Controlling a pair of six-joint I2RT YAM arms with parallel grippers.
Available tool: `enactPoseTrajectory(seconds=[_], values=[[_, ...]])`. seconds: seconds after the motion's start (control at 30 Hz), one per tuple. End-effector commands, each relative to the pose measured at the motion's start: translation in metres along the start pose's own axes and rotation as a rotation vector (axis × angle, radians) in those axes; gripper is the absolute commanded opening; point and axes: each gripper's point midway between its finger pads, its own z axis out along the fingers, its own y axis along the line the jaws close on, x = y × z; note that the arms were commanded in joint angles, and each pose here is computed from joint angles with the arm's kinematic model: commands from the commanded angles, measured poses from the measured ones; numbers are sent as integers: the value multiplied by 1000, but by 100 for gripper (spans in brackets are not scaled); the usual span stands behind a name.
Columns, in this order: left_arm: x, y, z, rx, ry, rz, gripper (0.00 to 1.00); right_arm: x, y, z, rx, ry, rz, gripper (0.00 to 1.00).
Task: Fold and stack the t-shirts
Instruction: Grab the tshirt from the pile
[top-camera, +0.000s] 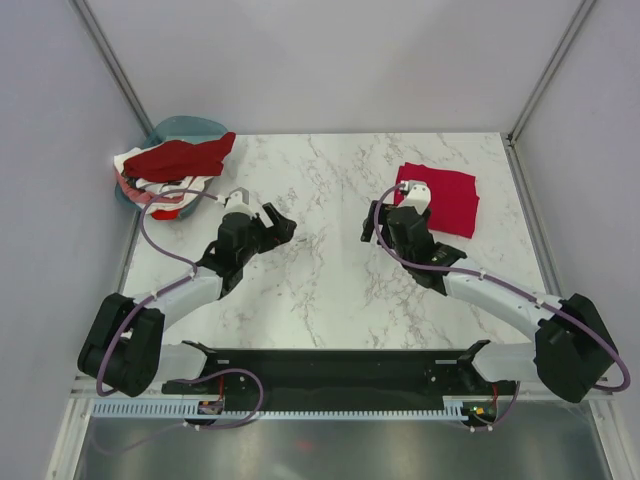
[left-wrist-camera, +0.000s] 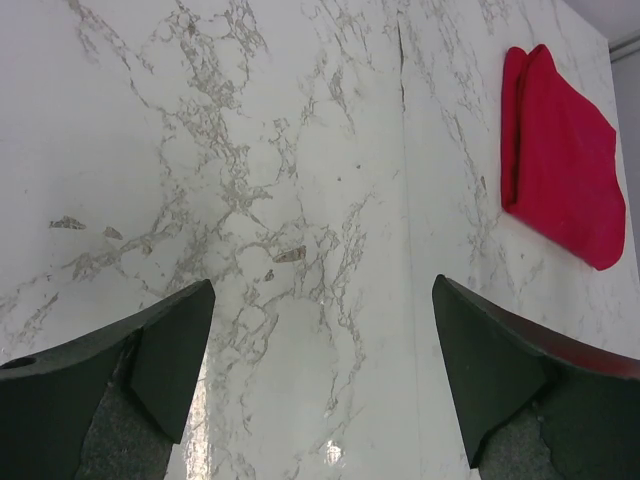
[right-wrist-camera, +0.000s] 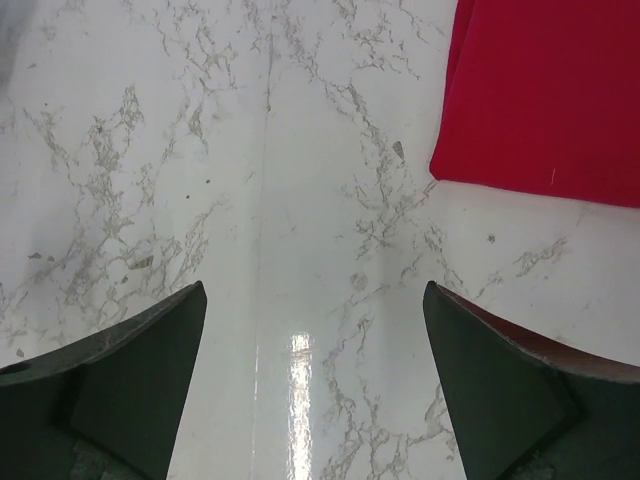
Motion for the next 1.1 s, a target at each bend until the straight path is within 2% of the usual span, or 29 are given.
enactPoseTrajectory(seconds=[0.0, 0.23, 0.37, 0.5, 0.6, 0.7, 0.77, 0.8, 0.9, 1.07], values=[[-17, -3, -2, 4, -68, 30, 98, -26, 2, -13, -24, -92, 54, 98], [-21, -4, 3, -7, -73, 21, 98, -35, 3, -19, -32, -116, 67, 98], [-21, 17, 22, -128, -50, -24, 96, -43, 10, -21, -63, -132, 80, 98], [-61, 23, 34, -251, -37, -46, 98, -37, 16, -19, -110, -128, 39, 98], [-101, 21, 36, -293, -83, -52, 100, -35, 15, -16, -105, -128, 18, 98], [-141, 28, 44, -340, -117, -77, 100, -25, 24, -15, -144, -71, -9, 98], [-153, 46, 46, -406, -101, -88, 99, -21, 28, -14, -167, -49, -6, 98], [-172, 43, 47, -408, -125, -90, 99, -21, 30, -14, -170, -46, 3, 98], [-195, 66, 50, -483, -155, -72, 96, -20, 31, -14, -175, -43, 11, 96], [-218, 106, 55, -566, -181, -73, 92, -24, 32, -18, -188, -51, 21, 96]])
